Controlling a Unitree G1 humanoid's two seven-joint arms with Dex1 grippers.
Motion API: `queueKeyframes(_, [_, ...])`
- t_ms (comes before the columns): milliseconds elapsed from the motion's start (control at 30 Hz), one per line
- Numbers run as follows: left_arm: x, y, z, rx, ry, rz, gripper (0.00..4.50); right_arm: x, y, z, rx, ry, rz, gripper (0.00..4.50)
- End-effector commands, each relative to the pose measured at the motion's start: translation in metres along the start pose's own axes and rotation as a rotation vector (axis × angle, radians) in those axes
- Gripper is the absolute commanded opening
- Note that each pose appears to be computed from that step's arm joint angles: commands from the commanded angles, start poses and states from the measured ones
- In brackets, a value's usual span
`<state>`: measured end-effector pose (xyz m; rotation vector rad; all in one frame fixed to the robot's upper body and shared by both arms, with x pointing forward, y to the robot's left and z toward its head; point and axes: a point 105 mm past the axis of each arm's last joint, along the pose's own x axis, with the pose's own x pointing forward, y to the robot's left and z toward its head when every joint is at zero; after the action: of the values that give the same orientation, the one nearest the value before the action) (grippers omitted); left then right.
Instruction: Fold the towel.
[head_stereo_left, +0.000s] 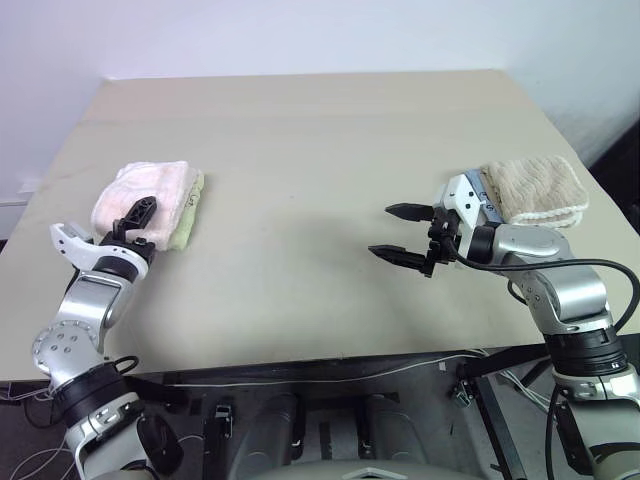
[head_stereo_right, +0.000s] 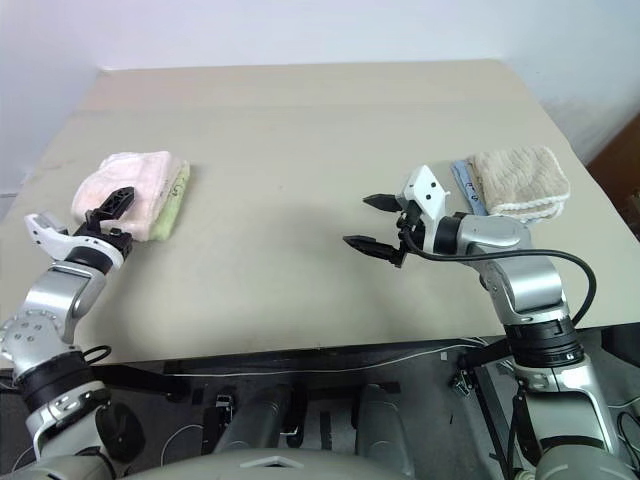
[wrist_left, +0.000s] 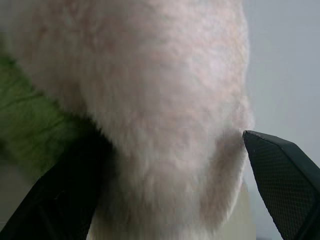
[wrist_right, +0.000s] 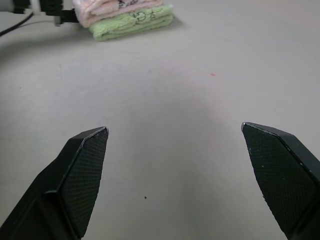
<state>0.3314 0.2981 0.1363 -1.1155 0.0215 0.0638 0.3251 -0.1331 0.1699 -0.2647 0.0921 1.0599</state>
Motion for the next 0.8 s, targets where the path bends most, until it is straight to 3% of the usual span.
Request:
queueKeyframes(33, [-0.013, -0.020, -0.004, 0.063, 0.033, -0.057, 4.47, -0.002, 0.000, 0.003, -0.034, -0.010, 0.008, 4.50])
queueKeyframes(167, [-0.020, -0.024, -0.009, 0.119, 0.053, -0.072, 4.47, 0.001, 0.000, 0.004, -0.037, -0.023, 0.013, 4.50])
queueKeyframes(233, [-0.029, -0.028, -0.024, 0.194, 0.121, -0.104, 4.47, 0.000, -0.001, 0.005, -0.034, -0.030, 0.014, 4.50])
queueKeyframes(333, [-0.034, -0.025, -0.058, 0.660, 0.246, -0.113, 4.47, -0.002, -0.003, 0.007, -0.033, -0.039, 0.011, 4.50])
queueKeyframes(433, [-0.035, -0.022, -0.079, 0.899, 0.270, -0.218, 4.47, -0.003, -0.007, 0.005, -0.048, -0.032, -0.008, 4.50])
queueKeyframes(600, [-0.033, -0.052, -0.111, 1.012, 0.169, -0.510, 4.47, -0.007, -0.012, 0.004, -0.046, -0.040, -0.038, 4.50])
queueKeyframes(800, [-0.043, -0.074, -0.113, 1.112, 0.133, -0.791, 4.47, -0.012, -0.012, 0.009, -0.039, -0.061, -0.049, 4.50])
